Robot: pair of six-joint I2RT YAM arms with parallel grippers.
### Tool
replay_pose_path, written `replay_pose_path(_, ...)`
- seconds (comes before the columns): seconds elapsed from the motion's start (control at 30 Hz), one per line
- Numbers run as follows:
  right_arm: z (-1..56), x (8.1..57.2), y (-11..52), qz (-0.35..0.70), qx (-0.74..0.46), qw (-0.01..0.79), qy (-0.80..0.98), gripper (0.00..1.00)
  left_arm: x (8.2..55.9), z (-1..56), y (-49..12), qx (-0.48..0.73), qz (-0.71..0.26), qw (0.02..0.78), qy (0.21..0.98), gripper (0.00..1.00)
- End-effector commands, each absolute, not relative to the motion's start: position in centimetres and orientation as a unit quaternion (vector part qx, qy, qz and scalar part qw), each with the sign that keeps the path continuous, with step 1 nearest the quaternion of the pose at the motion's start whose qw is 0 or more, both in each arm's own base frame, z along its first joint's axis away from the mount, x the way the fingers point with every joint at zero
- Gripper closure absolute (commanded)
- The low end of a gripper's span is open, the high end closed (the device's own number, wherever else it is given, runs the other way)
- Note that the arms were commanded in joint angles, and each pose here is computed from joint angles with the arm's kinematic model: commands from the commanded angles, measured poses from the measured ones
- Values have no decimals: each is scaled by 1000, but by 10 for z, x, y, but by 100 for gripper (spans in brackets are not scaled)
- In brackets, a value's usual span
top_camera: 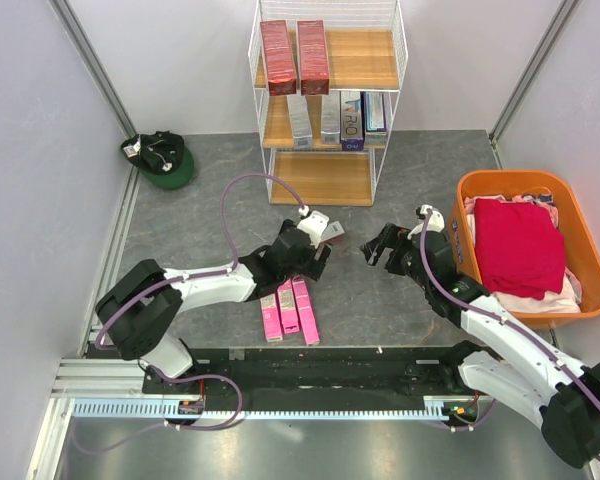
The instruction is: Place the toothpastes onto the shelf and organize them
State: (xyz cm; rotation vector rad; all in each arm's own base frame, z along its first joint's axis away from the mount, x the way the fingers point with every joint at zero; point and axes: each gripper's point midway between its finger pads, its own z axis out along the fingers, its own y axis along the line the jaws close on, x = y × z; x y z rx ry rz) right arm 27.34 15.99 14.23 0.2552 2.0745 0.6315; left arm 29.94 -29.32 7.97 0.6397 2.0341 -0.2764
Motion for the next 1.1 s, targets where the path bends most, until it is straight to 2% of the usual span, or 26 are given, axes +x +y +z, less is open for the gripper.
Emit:
replay_pose_path(0.0, 143, 276, 161, 261, 104, 464, 840, 2, 309, 98, -281, 224, -98, 498, 832, 9)
replay_pose_path(0.4, 140, 275, 163, 262, 99, 457, 844, 2, 351, 97, -275, 223, -45, 524, 821, 0)
replay_pose_path(0.6, 138, 276, 163, 260, 98, 456, 846, 2, 374, 77, -286, 238, -49, 493, 835, 0)
replay_pose_path(0.77, 137, 275, 162, 258, 98, 457, 845, 2, 373, 60, -300, 263, -69, 467, 841, 1)
replay_pose_path(0.83, 137, 275, 162, 258, 98, 457, 846, 2, 370, 53, -306, 273, -81, 452, 845, 3)
replay_pose_path(1.07, 139, 275, 161, 259, 99, 458, 845, 2, 352, 43, -323, 292, -136, 420, 848, 25)
